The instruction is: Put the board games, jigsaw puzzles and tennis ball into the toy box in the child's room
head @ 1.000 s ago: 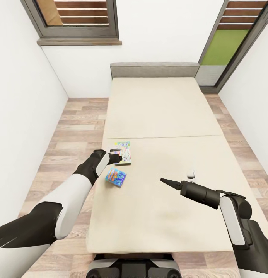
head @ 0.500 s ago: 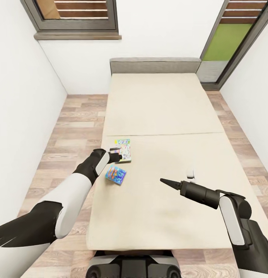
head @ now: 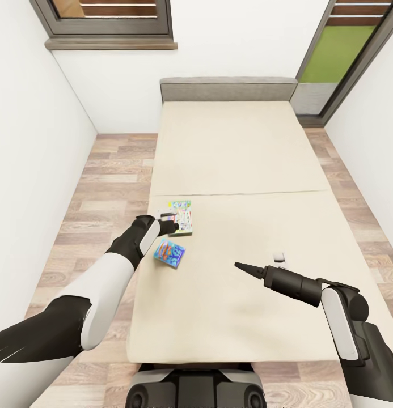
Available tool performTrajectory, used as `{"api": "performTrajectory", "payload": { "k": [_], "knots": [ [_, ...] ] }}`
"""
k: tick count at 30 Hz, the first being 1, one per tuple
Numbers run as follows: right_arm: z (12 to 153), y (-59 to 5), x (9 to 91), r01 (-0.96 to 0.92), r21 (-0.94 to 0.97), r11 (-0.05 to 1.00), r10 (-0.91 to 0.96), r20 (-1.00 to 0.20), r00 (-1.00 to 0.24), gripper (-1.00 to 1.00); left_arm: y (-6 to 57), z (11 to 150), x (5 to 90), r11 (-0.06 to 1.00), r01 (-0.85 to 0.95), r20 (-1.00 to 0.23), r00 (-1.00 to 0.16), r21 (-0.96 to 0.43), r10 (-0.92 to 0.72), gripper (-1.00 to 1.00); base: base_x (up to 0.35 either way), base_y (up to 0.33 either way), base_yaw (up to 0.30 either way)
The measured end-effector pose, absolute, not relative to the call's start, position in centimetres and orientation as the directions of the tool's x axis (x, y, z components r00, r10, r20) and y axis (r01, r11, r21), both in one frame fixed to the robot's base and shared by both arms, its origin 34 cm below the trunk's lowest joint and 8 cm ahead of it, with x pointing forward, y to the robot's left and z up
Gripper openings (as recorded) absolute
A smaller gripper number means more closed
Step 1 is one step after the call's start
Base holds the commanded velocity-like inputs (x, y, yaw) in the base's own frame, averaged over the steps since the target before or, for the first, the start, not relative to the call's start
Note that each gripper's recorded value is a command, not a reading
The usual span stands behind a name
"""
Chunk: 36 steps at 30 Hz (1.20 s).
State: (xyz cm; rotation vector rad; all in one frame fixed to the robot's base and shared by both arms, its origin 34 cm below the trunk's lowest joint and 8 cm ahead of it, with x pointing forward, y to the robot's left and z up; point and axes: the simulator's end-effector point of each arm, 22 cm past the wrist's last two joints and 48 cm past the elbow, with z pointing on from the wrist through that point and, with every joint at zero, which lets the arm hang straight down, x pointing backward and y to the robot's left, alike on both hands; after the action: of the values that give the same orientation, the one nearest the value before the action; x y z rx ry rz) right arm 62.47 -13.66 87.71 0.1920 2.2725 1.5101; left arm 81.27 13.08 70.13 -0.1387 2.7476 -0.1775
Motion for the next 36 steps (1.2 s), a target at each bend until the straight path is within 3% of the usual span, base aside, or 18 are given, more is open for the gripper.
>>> {"api": "performTrajectory", "payload": {
  "k": [36],
  "knots": [
    [84.6, -13.7, 61.6, -0.051, 0.912, 0.408, 0.331, -0.200, -0.922, 1.00, 13.1, 66.5, 80.0, 0.986, -0.083, -0.330, -0.936, -0.141, -0.126, 1.00, 0.000, 0.000, 0.000]
  ]
}}
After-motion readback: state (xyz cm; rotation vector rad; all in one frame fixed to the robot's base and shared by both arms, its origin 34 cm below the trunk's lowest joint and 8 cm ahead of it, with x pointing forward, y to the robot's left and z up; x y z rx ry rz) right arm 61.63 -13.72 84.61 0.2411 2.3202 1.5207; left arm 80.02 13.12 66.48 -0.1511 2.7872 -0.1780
